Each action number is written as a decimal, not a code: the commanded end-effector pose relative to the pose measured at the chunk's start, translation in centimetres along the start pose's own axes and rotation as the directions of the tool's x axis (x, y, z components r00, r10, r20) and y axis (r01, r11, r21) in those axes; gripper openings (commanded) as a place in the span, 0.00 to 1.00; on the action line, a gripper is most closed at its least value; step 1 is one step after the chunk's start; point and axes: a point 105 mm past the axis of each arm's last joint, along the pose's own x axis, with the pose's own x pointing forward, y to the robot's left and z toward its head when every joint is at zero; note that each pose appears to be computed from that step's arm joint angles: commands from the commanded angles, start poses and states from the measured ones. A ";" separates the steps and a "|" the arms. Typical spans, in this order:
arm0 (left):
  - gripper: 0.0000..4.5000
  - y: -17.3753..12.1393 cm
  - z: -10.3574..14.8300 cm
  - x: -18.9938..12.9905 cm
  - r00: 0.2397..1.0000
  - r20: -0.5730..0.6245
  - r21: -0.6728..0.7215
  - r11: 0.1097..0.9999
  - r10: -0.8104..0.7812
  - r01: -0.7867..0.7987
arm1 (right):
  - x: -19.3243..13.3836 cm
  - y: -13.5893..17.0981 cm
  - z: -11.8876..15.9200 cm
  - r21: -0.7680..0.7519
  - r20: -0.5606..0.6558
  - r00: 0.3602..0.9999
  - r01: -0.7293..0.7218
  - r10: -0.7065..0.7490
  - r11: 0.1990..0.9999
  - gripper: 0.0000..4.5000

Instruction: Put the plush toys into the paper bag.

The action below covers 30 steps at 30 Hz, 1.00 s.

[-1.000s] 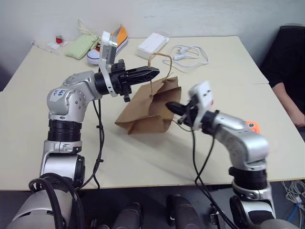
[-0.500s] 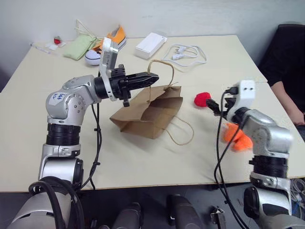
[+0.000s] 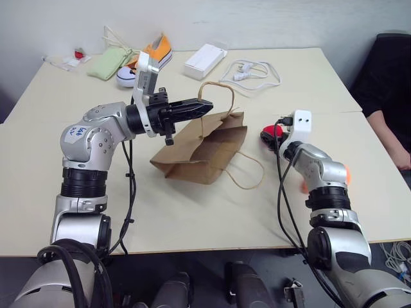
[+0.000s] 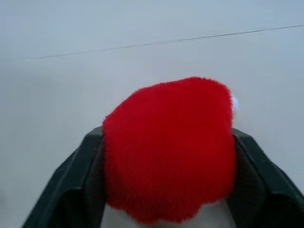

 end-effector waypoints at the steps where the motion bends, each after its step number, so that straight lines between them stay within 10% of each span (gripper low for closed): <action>1: 0.00 -0.5 1.1 -0.3 1.000 0.008 0.055 0.998 -0.006 0.006 | -0.9 0.6 3.3 -0.037 0.126 0.991 -0.036 0.040 0.999 0.43; 6: 0.00 -0.5 1.1 -0.3 1.000 0.004 0.056 0.998 -0.010 0.010 | -6.2 4.7 6.9 -0.170 0.211 0.918 -0.305 0.337 0.937 0.17; 12: 0.00 -0.6 1.4 0.0 1.000 0.006 0.063 0.998 -0.022 0.022 | -12.7 12.1 3.8 -0.255 -0.026 0.715 -0.680 0.698 0.687 0.14; 27: 0.00 -1.5 1.2 1.4 0.996 0.020 0.074 0.993 -0.091 0.089 | -4.3 19.1 0.2 -0.422 -0.228 0.759 -0.641 0.610 0.641 0.14; 30: 0.00 -1.4 1.1 1.4 0.996 0.027 0.074 0.994 -0.084 0.081 | -4.0 19.5 0.0 -0.418 -0.232 0.748 -0.654 0.622 0.631 0.37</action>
